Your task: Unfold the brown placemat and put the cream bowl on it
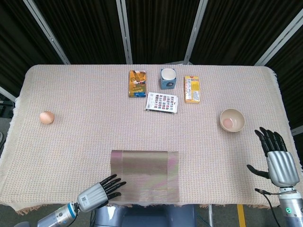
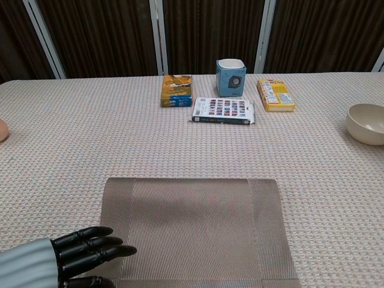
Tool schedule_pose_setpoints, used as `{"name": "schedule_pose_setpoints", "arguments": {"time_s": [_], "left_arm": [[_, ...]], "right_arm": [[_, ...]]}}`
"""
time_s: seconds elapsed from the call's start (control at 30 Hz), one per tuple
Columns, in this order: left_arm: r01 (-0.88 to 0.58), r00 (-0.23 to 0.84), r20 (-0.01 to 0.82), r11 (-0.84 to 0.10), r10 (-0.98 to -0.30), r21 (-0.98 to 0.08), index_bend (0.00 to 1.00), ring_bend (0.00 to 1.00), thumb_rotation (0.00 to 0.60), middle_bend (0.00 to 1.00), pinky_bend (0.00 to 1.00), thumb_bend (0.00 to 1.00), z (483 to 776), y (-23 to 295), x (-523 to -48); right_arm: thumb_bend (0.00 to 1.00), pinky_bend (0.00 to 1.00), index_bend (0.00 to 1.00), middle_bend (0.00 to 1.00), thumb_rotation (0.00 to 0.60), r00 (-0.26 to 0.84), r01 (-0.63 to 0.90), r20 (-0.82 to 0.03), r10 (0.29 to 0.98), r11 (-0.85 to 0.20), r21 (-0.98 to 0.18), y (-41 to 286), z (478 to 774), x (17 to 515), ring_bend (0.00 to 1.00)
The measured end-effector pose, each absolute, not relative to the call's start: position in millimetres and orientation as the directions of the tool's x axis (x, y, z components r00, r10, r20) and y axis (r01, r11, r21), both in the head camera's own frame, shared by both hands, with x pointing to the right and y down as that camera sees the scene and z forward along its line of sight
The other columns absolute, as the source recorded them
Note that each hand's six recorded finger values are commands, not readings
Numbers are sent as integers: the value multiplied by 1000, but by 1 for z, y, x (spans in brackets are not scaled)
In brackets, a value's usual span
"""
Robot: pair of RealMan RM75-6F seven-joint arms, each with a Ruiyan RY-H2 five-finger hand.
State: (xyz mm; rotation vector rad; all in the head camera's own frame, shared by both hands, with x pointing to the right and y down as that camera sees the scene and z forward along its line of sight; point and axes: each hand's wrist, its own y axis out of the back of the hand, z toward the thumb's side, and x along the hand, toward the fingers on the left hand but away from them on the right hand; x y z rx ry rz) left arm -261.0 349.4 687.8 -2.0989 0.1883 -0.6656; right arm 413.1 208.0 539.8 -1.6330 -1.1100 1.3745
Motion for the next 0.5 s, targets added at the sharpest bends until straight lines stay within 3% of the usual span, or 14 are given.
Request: {"name": "schedule_pose_setpoints", "arguments": {"time_s": [0.5], "left_arm": [[113, 851, 375, -569, -368, -814, 277, 0, 600, 0, 0, 351, 687, 345, -252]], "right_arm": [[0, 0, 0, 0, 600, 59, 170, -370, 927, -375, -911, 207, 540, 415, 0]]}}
